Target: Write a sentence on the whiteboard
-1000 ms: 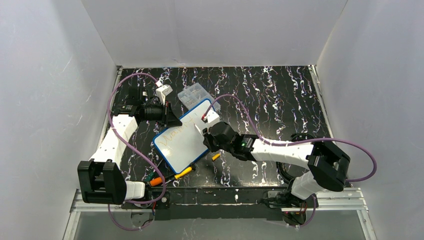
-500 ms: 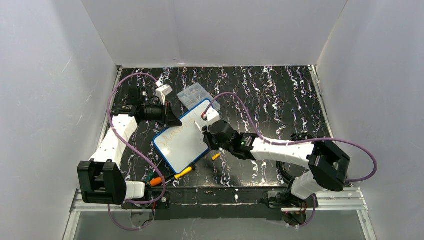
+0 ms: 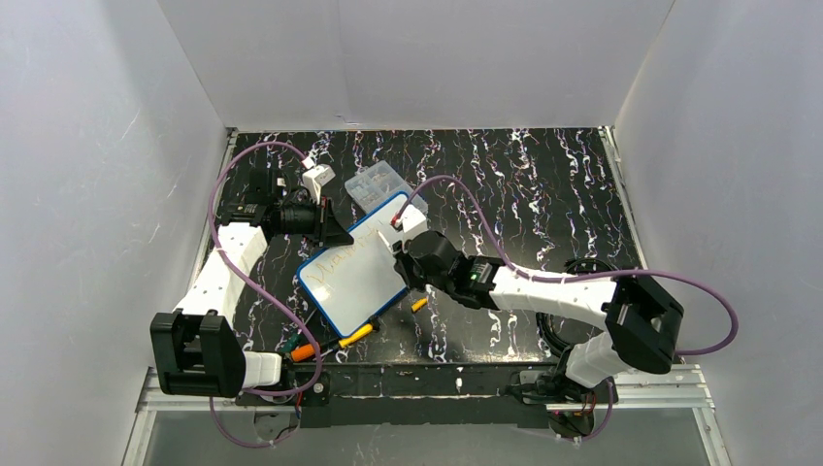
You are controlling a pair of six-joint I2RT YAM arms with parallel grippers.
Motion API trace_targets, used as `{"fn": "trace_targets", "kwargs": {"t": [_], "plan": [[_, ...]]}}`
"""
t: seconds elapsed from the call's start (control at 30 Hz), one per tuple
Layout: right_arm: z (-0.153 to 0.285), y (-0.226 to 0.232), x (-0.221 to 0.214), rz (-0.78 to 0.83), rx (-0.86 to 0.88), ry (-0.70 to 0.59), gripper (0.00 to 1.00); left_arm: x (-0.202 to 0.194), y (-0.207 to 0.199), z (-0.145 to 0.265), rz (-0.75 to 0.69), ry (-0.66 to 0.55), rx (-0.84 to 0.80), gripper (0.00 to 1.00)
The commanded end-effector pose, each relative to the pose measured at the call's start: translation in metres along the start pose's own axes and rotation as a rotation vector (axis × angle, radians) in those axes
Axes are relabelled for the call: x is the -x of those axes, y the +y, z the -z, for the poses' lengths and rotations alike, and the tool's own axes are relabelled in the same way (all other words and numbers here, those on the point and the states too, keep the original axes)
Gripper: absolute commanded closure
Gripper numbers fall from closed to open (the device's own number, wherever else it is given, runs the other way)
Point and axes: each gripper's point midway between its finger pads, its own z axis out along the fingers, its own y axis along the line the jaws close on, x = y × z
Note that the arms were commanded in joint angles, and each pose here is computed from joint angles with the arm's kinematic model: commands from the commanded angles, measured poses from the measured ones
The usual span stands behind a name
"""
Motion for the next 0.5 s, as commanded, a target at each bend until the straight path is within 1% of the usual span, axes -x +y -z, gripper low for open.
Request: {"fn": "trace_targets", "kwargs": {"t": [0.0, 0.27, 0.47], "plan": [[0.003, -0.001, 0.04, 0.012, -0.016, -0.081, 0.99, -0.005, -0.017, 0.004, -0.003, -0.001, -0.046, 1.0], [-0.008, -0.01, 0.055, 0.021, -0.02, -0.082, 0.99, -0.005, -0.016, 0.004, -0.001, 0.0, -0.046, 1.0], [-0.014, -0.005, 0.048, 0.019, 0.011, -0.059, 0.99, -0.005, -0.016, 0.004, 0.0, 0.001, -0.046, 1.0]]}}
